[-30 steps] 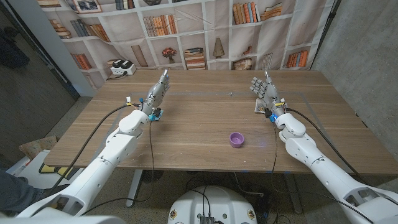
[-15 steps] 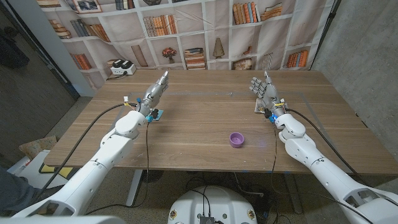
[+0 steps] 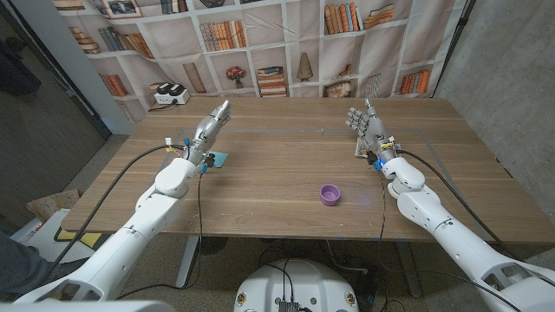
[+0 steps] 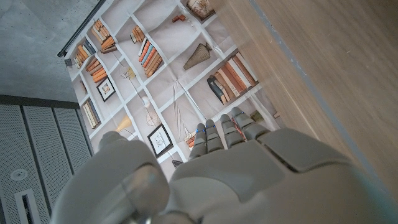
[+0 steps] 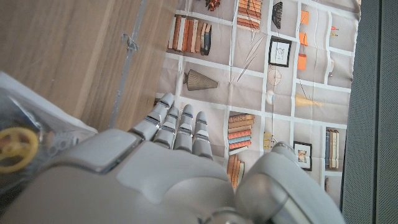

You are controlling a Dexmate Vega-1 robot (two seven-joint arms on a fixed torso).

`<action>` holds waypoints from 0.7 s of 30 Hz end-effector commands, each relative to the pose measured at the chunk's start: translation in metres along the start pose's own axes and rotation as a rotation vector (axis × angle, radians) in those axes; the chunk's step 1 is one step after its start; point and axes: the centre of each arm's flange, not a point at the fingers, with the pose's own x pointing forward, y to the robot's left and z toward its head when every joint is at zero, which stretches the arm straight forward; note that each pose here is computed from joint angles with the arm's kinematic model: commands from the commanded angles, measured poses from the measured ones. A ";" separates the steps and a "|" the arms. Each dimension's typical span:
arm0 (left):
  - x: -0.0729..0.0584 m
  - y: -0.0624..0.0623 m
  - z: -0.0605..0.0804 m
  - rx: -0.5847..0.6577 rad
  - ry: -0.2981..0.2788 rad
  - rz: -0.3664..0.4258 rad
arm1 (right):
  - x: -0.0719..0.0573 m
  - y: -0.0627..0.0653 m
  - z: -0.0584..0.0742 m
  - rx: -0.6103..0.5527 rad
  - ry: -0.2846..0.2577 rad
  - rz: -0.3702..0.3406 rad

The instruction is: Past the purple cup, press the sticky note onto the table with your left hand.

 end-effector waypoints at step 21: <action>-0.046 0.021 0.016 0.451 -0.033 0.206 | 0.009 0.007 -0.002 0.008 0.002 -0.019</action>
